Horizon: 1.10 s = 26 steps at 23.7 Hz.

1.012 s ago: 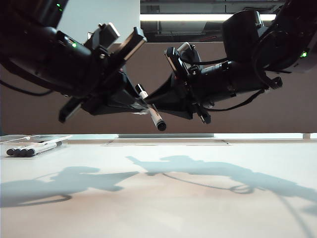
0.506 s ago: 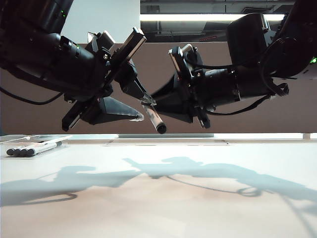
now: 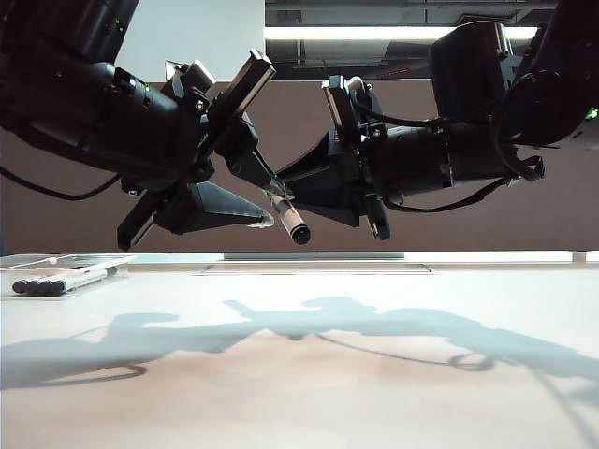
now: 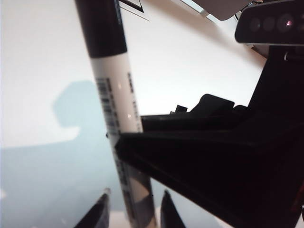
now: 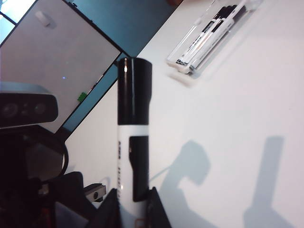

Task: Pick up the black marker on the right and put it into the packaging box on the left, making sure the marker fit the shape of the box's grooves.

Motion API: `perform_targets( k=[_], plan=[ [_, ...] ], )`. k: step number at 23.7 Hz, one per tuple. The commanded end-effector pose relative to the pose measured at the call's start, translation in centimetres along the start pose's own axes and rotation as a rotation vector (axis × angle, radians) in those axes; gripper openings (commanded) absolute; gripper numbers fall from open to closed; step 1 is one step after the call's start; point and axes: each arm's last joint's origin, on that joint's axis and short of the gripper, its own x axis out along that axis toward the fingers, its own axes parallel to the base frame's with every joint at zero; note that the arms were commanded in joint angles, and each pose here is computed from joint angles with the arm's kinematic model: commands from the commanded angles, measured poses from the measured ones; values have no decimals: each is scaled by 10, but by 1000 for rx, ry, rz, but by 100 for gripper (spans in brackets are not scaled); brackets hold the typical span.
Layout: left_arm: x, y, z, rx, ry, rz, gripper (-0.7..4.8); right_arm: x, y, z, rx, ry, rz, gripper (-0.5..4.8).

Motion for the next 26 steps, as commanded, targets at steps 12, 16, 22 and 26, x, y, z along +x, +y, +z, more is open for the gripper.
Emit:
perform_targets(
  k=[12,16,22,26],
  plan=[
    [0,-2,2,5,-14,-15,132,0,4,3,-20,-5,30,-6],
    [0,-1,1,34,-8,-10,180,0,4,3,-20,-6,30,-6],
    [0,-1,1,74,-7,-8,341,0,4,3,-19,-6,30,-6],
    [0,-2,1,71,-14,-15,338,0,4,3,6,-2,35,-6]
  ],
)
